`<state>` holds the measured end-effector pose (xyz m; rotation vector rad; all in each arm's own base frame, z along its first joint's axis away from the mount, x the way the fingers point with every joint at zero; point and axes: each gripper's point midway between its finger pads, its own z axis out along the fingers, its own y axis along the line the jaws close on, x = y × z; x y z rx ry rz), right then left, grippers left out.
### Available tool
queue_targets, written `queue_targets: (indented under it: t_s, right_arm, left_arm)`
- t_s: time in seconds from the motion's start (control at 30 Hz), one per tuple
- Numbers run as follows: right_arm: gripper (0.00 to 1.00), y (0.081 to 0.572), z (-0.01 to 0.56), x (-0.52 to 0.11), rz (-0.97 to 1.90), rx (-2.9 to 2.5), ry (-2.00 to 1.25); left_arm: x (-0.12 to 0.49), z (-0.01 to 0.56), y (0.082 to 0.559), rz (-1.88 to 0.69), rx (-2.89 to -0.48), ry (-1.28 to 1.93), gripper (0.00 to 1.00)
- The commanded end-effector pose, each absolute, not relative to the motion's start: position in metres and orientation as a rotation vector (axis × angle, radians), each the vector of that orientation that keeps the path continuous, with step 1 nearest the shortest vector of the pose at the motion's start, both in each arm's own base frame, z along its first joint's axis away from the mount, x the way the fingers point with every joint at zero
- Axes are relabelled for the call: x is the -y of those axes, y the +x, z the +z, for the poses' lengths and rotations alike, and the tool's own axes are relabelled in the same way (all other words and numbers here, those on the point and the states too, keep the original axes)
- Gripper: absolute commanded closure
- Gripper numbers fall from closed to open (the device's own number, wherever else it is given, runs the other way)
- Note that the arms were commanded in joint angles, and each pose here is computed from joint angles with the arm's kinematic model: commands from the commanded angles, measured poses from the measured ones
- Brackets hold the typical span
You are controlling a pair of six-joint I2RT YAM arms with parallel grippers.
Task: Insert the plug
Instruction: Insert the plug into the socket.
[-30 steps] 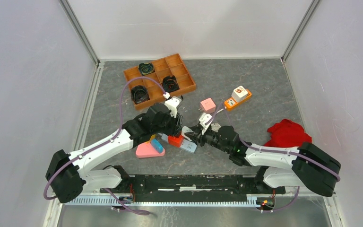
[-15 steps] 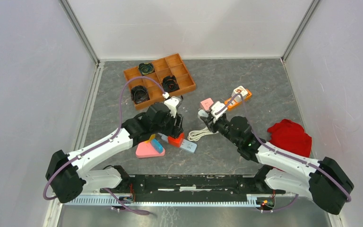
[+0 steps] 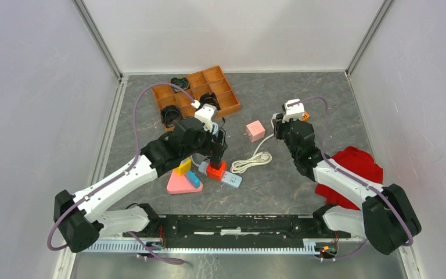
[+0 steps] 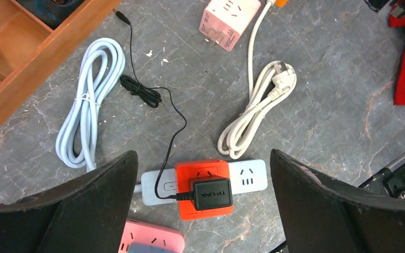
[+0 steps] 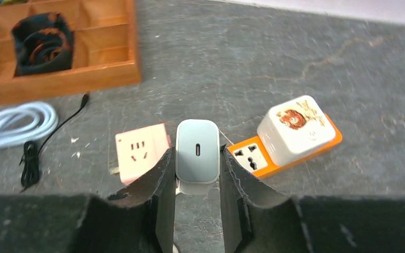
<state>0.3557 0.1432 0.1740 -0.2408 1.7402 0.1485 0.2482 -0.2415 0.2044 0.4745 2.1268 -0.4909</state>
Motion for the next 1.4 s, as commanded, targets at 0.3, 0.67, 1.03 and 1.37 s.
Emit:
queue_targets:
  t_s: [0.3,0.67,1.03,1.37]
  right_arm:
    - [1.0,0.395,0.171,-0.091,-0.042,-1.753,0.471]
    - [1.0,0.412,0.144,-0.079,-0.254,-1.733,0.682]
    - [1.0,0.416,0.121,-0.085,-0.354,-1.723,0.705]
    - [1.0,0.422,0.108,-0.082,-0.423,-1.708,0.72]
  left_arm:
    - [0.224,0.232,0.25,-0.459,-2.014,0.422,0.0]
    - [0.181,0.236,0.248,-0.307,-1.938,0.353,0.0]
    - [0.177,0.228,0.248,-0.274,-1.942,0.37,0.0]
    - [0.177,0.228,0.248,-0.274,-1.938,0.366,0.0]
